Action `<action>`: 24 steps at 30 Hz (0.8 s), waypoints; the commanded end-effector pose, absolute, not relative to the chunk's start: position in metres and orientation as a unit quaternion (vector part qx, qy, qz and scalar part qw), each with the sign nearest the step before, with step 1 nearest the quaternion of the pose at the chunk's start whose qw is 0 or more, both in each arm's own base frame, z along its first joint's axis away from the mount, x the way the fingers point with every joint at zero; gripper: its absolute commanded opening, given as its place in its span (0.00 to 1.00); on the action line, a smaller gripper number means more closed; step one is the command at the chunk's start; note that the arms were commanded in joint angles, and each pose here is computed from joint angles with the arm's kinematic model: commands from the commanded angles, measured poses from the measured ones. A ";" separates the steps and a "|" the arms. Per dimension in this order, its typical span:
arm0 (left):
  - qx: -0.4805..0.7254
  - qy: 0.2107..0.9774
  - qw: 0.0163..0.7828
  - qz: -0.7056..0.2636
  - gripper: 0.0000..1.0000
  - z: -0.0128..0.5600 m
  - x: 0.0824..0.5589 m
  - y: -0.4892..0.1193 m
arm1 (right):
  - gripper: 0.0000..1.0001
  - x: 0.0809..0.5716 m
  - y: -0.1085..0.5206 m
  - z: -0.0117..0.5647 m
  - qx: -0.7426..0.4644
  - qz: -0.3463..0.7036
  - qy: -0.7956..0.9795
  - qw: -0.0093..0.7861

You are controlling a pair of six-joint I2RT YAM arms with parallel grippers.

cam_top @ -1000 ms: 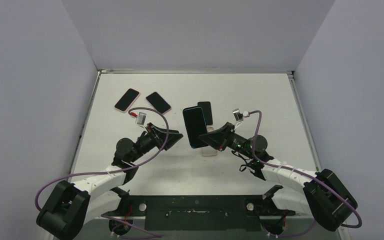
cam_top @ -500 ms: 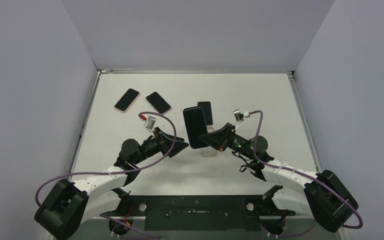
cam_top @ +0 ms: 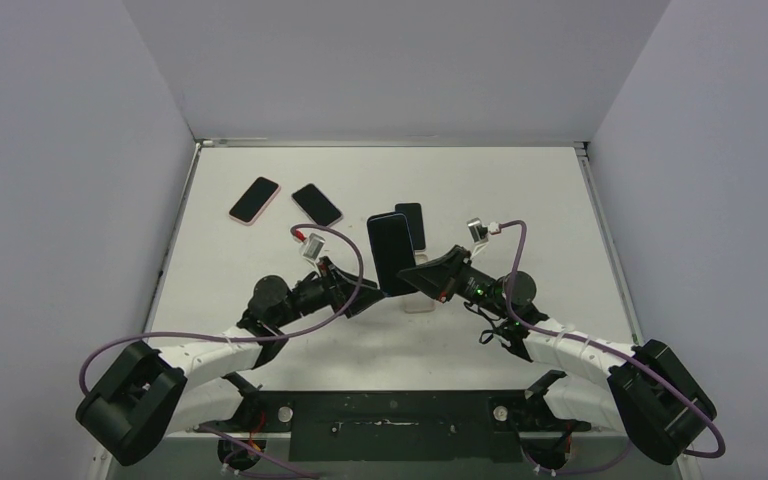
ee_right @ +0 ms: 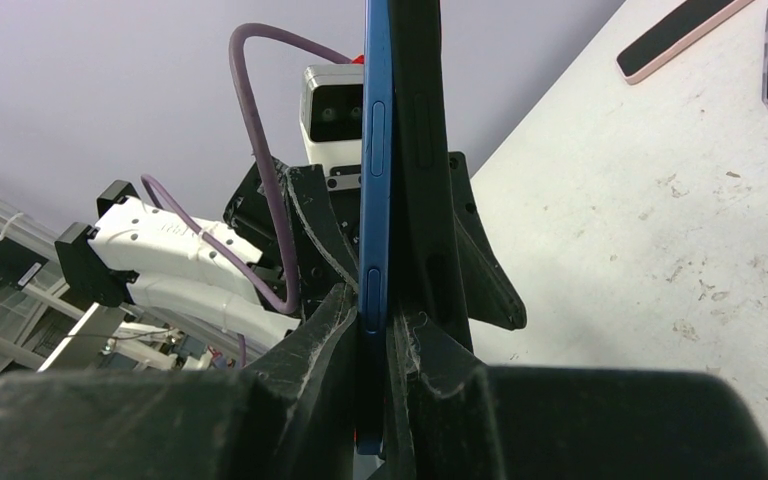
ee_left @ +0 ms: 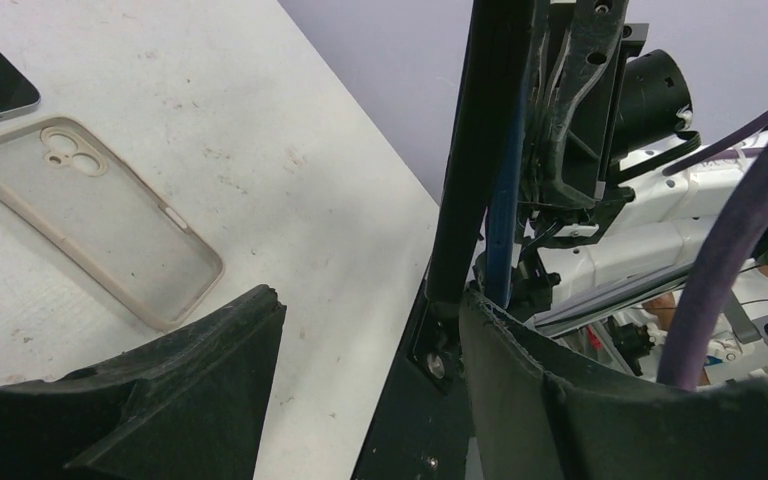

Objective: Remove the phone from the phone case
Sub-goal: Remove the phone case from the phone.

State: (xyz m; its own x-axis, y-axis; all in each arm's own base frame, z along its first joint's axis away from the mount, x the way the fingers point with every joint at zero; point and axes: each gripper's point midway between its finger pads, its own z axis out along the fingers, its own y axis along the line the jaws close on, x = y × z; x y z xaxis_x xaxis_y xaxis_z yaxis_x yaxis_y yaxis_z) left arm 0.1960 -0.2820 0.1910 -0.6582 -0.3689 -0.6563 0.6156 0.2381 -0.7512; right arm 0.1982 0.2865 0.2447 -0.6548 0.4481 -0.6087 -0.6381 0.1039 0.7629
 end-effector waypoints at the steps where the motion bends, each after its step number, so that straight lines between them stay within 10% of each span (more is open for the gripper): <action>1: 0.098 0.628 0.437 -0.637 0.62 0.231 0.202 -0.288 | 0.00 0.188 0.280 0.286 -0.103 0.694 0.553 0.450; 15: 0.099 0.584 0.439 -0.675 0.50 0.254 0.207 -0.297 | 0.00 0.175 0.286 0.272 -0.126 0.698 0.564 0.422; 24: 0.100 0.587 0.449 -0.666 0.15 0.257 0.214 -0.299 | 0.00 0.172 0.286 0.263 -0.129 0.694 0.575 0.413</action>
